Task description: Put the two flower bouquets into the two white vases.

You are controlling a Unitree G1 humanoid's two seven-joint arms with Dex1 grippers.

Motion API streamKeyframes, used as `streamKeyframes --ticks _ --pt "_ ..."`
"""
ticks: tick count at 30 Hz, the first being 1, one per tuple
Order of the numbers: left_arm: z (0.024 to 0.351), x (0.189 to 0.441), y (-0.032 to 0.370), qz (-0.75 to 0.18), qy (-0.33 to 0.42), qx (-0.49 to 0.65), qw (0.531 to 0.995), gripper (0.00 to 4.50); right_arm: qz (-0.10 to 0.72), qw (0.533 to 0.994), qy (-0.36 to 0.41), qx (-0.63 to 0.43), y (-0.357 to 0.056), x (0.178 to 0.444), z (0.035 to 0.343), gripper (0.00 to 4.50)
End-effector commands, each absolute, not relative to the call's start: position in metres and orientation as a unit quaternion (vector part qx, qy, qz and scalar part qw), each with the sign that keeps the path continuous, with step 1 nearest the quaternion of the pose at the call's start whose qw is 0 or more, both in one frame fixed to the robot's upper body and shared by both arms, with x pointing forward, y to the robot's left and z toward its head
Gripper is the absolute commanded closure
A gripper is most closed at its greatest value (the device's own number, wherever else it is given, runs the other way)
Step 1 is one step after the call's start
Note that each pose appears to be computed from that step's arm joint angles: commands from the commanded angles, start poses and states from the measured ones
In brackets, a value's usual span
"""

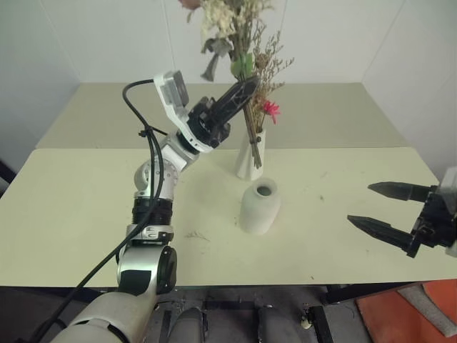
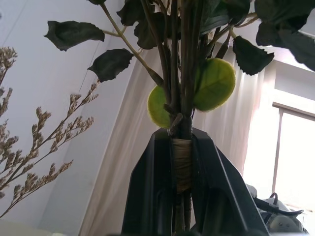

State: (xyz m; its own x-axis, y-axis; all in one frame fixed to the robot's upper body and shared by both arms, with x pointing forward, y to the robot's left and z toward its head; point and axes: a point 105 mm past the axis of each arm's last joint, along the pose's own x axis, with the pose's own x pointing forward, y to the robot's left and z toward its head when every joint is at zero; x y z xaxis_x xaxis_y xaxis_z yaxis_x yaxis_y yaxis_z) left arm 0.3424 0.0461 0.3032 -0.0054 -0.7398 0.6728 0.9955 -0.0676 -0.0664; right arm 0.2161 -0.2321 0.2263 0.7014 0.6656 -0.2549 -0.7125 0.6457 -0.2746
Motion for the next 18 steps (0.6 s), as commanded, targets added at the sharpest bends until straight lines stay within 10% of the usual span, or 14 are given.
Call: streamKeyframes --ticks 1,18 --pt "0.301 0.341 0.040 -0.679 -0.232 -0.277 0.639 4.36 0.373 0.904 0.050 -0.201 -0.234 0.213 0.238 0.00" --pt "0.281 0.333 0.022 -0.704 -0.194 -0.268 0.628 4.36 0.351 0.911 0.057 -0.207 -0.242 0.209 0.235 0.00"
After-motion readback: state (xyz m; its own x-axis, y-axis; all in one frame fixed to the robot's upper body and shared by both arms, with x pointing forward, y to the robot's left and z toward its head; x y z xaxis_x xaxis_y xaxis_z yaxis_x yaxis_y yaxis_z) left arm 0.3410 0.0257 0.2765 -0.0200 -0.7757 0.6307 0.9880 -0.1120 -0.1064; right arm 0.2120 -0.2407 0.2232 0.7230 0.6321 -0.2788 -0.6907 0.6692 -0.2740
